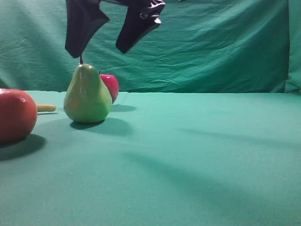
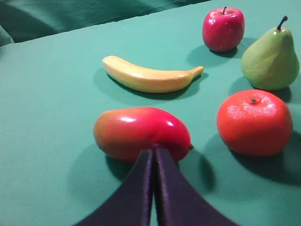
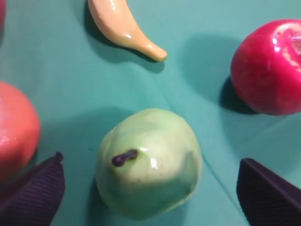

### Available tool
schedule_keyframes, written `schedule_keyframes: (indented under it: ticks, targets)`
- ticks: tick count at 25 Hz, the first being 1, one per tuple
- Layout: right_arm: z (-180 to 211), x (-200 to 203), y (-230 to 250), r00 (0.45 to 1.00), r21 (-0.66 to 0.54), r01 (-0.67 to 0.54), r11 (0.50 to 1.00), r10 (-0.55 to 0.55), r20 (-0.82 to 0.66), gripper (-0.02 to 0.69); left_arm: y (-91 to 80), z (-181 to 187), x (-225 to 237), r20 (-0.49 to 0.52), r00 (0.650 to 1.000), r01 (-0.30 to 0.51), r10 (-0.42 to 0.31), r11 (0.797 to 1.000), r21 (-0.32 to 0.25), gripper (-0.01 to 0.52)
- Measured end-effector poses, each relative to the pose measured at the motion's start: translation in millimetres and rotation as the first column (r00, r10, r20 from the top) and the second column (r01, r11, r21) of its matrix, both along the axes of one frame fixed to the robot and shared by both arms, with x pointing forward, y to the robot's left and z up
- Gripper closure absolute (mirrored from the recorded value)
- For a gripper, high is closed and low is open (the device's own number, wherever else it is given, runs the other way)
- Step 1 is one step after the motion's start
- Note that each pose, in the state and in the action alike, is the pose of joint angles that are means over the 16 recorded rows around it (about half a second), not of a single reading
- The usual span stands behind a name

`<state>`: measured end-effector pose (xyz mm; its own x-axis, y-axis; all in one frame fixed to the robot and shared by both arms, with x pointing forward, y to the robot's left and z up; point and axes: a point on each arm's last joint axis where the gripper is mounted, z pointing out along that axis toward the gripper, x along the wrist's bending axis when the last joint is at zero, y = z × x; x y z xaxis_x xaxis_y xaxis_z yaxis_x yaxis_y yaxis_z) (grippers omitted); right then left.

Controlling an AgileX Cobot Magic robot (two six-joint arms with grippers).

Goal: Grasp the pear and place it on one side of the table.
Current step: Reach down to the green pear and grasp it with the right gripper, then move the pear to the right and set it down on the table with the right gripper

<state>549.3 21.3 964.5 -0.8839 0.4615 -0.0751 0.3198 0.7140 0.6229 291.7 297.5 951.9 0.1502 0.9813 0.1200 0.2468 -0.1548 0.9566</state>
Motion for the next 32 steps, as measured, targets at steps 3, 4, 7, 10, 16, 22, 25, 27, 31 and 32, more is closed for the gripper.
schedule_keyframes:
  ticks: [3,4,7,10,16,22,25,27,31,32]
  targets:
    - [-7,6,3,1.000,-0.011,0.001,1.000,-0.001,-0.017,0.099,0.0,0,0,0.000,1.000,0.000,0.000,1.000,0.000,0.514]
    - [-7,7,3,1.000,-0.013,0.005,1.000,-0.005,-0.024,0.112,0.0,0,0,0.000,1.000,0.000,0.000,1.000,0.000,0.514]
    - [-1,14,-4,0.998,-0.015,0.030,0.999,-0.031,-0.046,0.151,0.0,0,0,0.000,1.000,0.000,0.000,1.000,0.000,0.514]
    - [15,21,-21,0.995,-0.011,0.075,0.997,-0.076,-0.061,0.190,0.0,0,0,0.000,1.000,0.000,0.000,1.000,0.000,0.514]
    - [53,26,-90,0.969,-0.010,0.232,0.973,-0.232,-0.086,0.203,0.0,0,0,0.000,1.000,0.000,0.000,1.000,0.000,0.514]
    - [57,10,-175,0.899,-0.032,0.427,0.904,-0.428,-0.096,0.203,0.0,0,0,0.000,1.000,0.000,0.000,1.000,0.000,0.514]
    - [44,-3,-205,0.860,-0.046,0.499,0.865,-0.501,-0.093,0.203,0.0,0,0,0.000,1.000,0.000,0.000,1.000,0.000,0.514]
    - [32,-10,-221,0.837,-0.057,0.536,0.842,-0.539,-0.092,0.203,0.0,0,0,0.000,1.000,0.000,0.000,1.000,0.000,0.514]
    - [9,-19,-239,0.804,-0.079,0.583,0.809,-0.588,-0.091,0.203,0.0,0,0,0.000,1.000,0.000,0.000,1.000,0.000,0.514]
    - [4,-20,-241,0.798,-0.083,0.590,0.803,-0.595,-0.089,0.200,0.0,0,0,0.000,1.000,0.000,0.000,1.000,0.000,0.514]
